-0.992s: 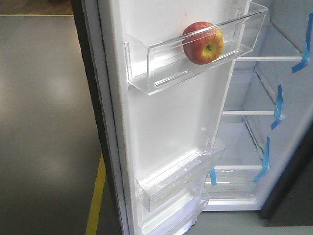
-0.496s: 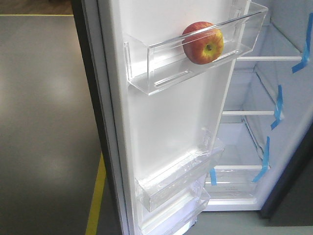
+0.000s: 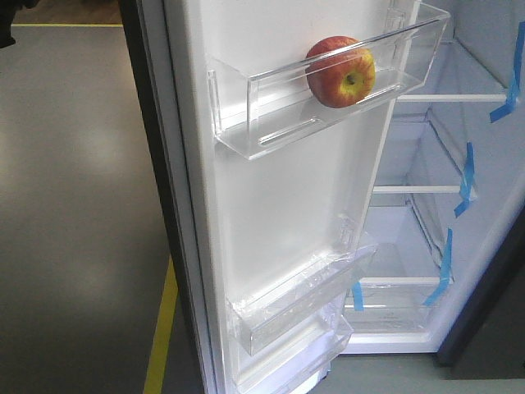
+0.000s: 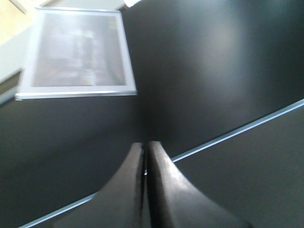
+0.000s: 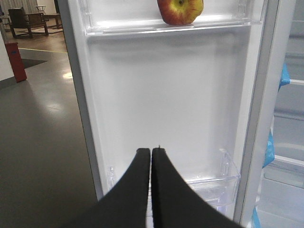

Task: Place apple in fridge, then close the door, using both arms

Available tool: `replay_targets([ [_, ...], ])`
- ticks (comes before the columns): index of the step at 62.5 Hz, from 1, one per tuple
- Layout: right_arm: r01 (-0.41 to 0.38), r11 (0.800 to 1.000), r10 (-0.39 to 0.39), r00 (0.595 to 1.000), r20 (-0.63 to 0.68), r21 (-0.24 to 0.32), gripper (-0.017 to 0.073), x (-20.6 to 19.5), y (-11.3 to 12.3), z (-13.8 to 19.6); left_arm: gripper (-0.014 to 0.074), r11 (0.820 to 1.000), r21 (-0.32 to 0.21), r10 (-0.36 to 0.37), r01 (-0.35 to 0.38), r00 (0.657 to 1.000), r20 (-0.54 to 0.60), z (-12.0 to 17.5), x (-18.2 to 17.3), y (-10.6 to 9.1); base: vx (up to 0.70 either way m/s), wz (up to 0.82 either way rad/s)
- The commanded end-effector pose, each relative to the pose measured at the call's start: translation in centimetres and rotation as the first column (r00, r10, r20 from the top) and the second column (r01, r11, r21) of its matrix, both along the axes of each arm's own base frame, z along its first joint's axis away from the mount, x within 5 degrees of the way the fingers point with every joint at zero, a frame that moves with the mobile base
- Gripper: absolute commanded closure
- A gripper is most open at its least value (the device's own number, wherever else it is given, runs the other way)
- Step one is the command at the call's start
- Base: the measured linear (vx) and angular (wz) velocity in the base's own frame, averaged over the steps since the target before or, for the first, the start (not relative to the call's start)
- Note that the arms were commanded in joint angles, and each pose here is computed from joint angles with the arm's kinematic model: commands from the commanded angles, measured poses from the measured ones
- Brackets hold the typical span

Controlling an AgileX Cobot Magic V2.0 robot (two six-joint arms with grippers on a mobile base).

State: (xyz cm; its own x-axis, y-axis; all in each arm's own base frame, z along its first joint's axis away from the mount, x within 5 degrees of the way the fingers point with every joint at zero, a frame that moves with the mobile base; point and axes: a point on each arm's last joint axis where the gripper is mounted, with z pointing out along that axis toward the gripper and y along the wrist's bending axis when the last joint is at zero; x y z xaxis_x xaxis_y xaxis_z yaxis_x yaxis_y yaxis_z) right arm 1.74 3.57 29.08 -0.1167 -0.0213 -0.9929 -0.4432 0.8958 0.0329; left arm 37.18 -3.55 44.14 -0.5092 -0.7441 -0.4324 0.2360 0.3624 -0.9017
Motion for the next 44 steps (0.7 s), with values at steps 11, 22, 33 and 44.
replay_targets([
  [11, 0.016, 0.999, -0.018, 0.999, 0.037, 0.033, 0.0563, 0.0, -0.1, 1.0, 0.0375, 0.972, -0.162, -0.147, 0.171, 0.977, 0.151, 3.0, -0.8, -1.1, 0.00, 0.00],
  [22, 0.015, 0.999, -0.017, 0.999, 0.037, 0.034, 0.0563, 0.0, -0.1, 1.0, 0.0251, 0.954, -0.186, -0.210, 0.236, 0.966, 0.152, 2.6, -0.6, -1.4, 0.00, 0.00],
  [33, 0.014, 0.999, -0.016, 0.999, 0.037, 0.036, 0.0563, 0.0, -0.1, 1.0, 0.0242, 0.935, -0.178, -0.279, 0.306, 0.947, 0.161, 2.6, -1.1, -2.6, 0.00, 0.00],
  [44, 0.015, 0.999, -0.017, 0.999, 0.038, 0.036, 0.0563, 0.0, -0.1, 1.0, 0.0242, 0.924, -0.179, -0.313, 0.339, 0.936, 0.161, 2.6, -1.4, -3.9, 0.00, 0.00],
])
